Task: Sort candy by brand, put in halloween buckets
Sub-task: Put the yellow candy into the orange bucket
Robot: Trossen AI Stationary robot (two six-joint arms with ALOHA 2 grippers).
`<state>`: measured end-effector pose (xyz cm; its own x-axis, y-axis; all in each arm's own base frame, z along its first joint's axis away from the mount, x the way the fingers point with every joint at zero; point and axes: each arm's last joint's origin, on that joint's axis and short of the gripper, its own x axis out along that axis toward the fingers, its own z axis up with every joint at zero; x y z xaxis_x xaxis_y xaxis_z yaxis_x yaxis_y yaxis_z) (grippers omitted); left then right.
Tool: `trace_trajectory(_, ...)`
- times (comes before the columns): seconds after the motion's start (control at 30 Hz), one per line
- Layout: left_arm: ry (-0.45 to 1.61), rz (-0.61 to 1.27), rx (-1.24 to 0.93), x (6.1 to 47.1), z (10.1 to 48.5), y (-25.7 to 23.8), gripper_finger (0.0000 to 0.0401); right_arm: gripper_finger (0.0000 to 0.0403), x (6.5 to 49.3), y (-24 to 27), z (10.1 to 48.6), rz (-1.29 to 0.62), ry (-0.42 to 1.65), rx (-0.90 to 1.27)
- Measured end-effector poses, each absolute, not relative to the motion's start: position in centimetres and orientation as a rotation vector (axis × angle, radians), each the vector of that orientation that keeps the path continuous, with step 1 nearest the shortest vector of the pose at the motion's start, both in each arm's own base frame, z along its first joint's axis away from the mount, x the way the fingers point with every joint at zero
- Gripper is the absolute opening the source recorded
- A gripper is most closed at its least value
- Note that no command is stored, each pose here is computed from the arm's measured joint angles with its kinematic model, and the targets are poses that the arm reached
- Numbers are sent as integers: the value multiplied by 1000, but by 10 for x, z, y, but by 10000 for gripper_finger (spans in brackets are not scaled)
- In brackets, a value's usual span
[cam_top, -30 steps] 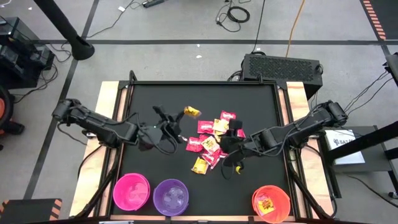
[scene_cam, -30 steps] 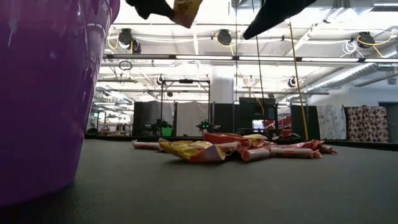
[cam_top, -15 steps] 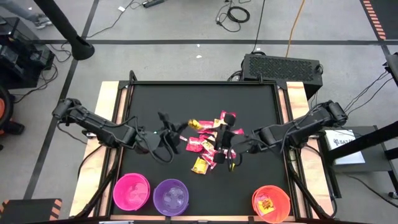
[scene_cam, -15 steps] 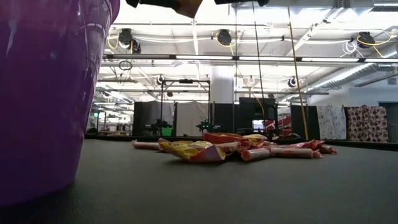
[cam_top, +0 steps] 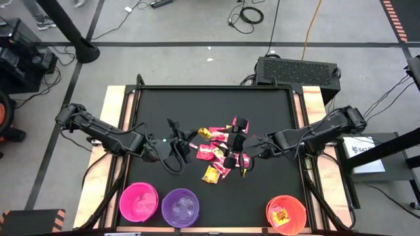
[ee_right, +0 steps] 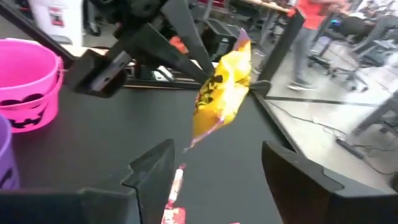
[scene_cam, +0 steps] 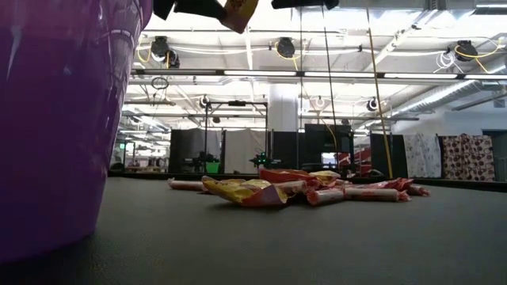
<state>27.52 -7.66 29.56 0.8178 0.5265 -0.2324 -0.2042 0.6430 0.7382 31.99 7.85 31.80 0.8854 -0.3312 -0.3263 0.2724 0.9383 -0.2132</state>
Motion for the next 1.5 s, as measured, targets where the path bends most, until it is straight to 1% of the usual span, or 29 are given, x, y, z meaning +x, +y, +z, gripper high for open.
trace_trajectory(0.1, 457, 432, 768, 275, 296, -77, 0, 216, 322, 76, 318, -271, 366, -148)
trace_trajectory(0.2, 456, 423, 768, 275, 296, -77, 0, 197, 323, 73, 319, -274, 361, -144)
trace_trajectory(0.3, 449, 382, 763, 276, 295, -78, 0, 176, 324, 70, 320, -279, 350, -154)
trace_trajectory(0.43, 469, 375, 777, 280, 289, -79, 0, 146, 325, 69, 321, -244, 346, -156)
trace_trajectory(0.67, 474, 387, 779, 282, 286, -79, 0, 87, 325, 69, 320, -233, 359, -161)
trace_trajectory(0.77, 471, 411, 777, 282, 287, -79, 0, 70, 324, 68, 318, -232, 380, -168)
trace_trajectory(0.87, 458, 415, 768, 283, 289, -79, 0, 69, 323, 69, 315, -224, 403, -172)
trace_trajectory(1.1, 458, 415, 768, 283, 289, -79, 0, 109, 323, 69, 314, -210, 415, -166)
trace_trajectory(1.23, 457, 415, 768, 283, 289, -79, 0, 114, 322, 69, 314, -211, 420, -167)
trace_trajectory(1.37, 457, 415, 768, 283, 289, -79, 0, 89, 322, 69, 314, -211, 423, -169)
trace_trajectory(1.5, 457, 415, 768, 283, 289, -79, 0, 40, 322, 69, 314, -208, 425, -180)
